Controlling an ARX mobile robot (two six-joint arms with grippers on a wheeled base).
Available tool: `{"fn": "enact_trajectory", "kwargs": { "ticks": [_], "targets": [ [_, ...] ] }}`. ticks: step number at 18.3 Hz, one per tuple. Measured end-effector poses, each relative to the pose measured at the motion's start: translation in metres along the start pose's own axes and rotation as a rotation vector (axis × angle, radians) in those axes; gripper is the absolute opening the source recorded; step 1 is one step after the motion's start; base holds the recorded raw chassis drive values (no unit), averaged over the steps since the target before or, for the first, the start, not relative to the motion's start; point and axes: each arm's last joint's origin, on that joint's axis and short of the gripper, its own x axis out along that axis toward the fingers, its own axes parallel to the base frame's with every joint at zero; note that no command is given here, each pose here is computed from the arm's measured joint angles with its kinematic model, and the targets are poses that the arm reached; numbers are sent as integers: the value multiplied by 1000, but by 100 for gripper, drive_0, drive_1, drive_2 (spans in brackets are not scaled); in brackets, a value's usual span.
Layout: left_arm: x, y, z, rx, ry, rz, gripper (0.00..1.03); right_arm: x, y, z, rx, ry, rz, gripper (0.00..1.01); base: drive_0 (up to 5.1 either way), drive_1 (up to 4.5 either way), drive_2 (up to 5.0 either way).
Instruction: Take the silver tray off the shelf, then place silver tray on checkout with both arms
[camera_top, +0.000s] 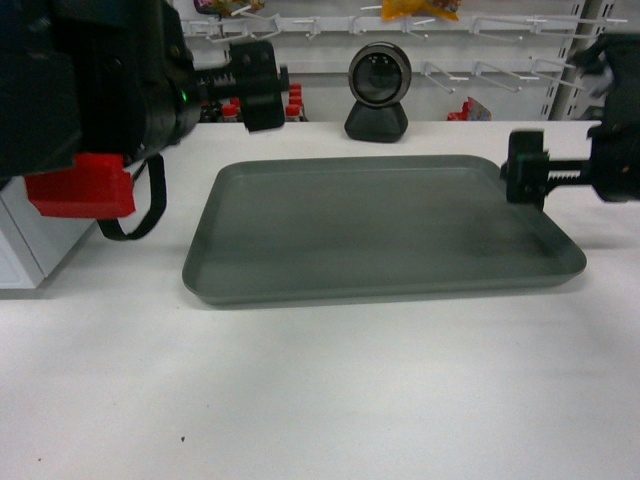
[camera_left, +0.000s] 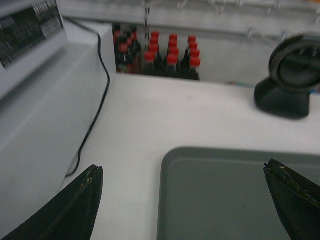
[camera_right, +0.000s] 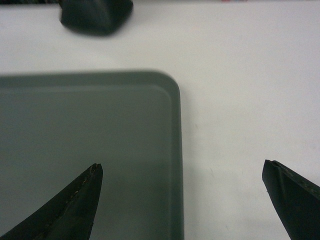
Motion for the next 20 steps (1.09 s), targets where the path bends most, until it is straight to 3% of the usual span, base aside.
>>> {"fn": "enact_trajectory", "kwargs": {
  "ticks": [3,6,11,12,13,14,15,16,18,20],
  "targets": [
    [-27,13,15,-54,-92,-29,98,-32,-3,23,105,-156,21,98,0,0,0],
    [-57,40,20,-64,-143,8,98,-63,-13,21,175,-202,-2,98,0,0,0],
    [-85,63,44,-56,-226,72,98,-99,-10,25,216,-255,1,98,0,0,0],
    [-87,67,43,-23,-202,66,96,-105,-7,28,216,-280,2,98,0,0,0],
    [-88,72,41,14,-161,16,91,-107,-4,28,191,-339,-17,94,0,0,0],
    [-101,85,30,76,-116,-74,78,-123,-7,21,103,-388,-69,81,0,0,0],
    [-114,98,22,93,-103,-105,67,-141,-10,10,42,-372,-105,70,0,0,0],
    [-125,111,21,95,-119,-106,57,-157,-9,1,8,-361,-123,59,0,0,0],
    [-143,123,15,93,-158,-124,35,-185,-6,-10,-23,-353,-130,39,0,0,0],
    [-154,132,-2,100,-125,-126,15,-207,-3,-20,-37,-403,-129,17,0,0,0]
  ]
}}
